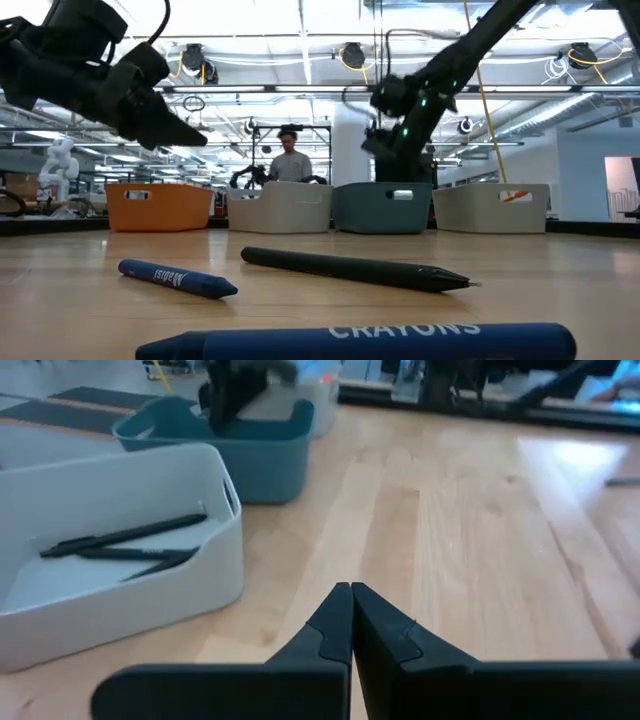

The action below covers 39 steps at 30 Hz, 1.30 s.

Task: Sort crayons/erasers/pens/pencils in bins
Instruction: Put the black pen into the left gray bin

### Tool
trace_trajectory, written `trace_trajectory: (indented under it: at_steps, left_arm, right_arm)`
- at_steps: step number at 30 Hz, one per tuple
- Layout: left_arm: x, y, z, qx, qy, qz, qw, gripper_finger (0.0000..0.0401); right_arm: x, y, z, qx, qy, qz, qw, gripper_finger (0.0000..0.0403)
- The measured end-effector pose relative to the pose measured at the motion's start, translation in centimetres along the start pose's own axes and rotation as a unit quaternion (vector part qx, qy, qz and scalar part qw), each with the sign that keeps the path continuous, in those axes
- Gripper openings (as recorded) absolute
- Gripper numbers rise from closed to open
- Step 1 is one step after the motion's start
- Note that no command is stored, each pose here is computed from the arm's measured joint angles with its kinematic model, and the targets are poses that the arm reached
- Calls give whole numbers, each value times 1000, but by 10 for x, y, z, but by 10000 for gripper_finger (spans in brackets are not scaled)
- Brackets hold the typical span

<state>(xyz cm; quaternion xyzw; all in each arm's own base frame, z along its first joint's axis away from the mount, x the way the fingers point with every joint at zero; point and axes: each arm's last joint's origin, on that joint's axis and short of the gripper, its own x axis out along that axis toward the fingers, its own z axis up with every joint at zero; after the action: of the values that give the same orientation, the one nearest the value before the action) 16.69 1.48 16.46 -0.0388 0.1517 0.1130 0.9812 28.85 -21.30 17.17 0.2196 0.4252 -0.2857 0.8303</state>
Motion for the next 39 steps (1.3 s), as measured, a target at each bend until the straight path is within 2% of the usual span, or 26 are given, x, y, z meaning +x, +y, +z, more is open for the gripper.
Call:
trace_trajectory:
  at_steps: [6, 10, 14, 19, 22, 27, 39]
  left_arm:
    - [1, -2, 3, 22, 51, -25, 998, 3]
    - [0, -6, 14, 48, 106, -28, 993, 3]
    - [-4, -15, 25, 64, 143, -48, 987, 2]
    - [-6, -31, 29, 69, 186, -80, 977, 2]
    - [3, -43, 26, 80, 221, -94, 967, 1]
    - [29, -65, 27, 118, 257, -112, 953, 1]
    - [81, -111, 32, 187, 232, -183, 937, 8]
  right_arm:
    - [-59, 19, 9, -66, -68, 20, 995, 87]
    - [-80, 34, -12, -100, -142, 47, 984, 52]
    - [-84, 44, -49, -101, -217, 84, 967, 7]
    - [-83, 50, -92, -85, -266, 131, 951, 9]
    - [-83, 53, -108, -86, -281, 151, 944, 2]
    - [-83, 63, -118, -106, -284, 160, 940, 1]
    - [-89, 83, -124, -164, -299, 188, 921, 1]
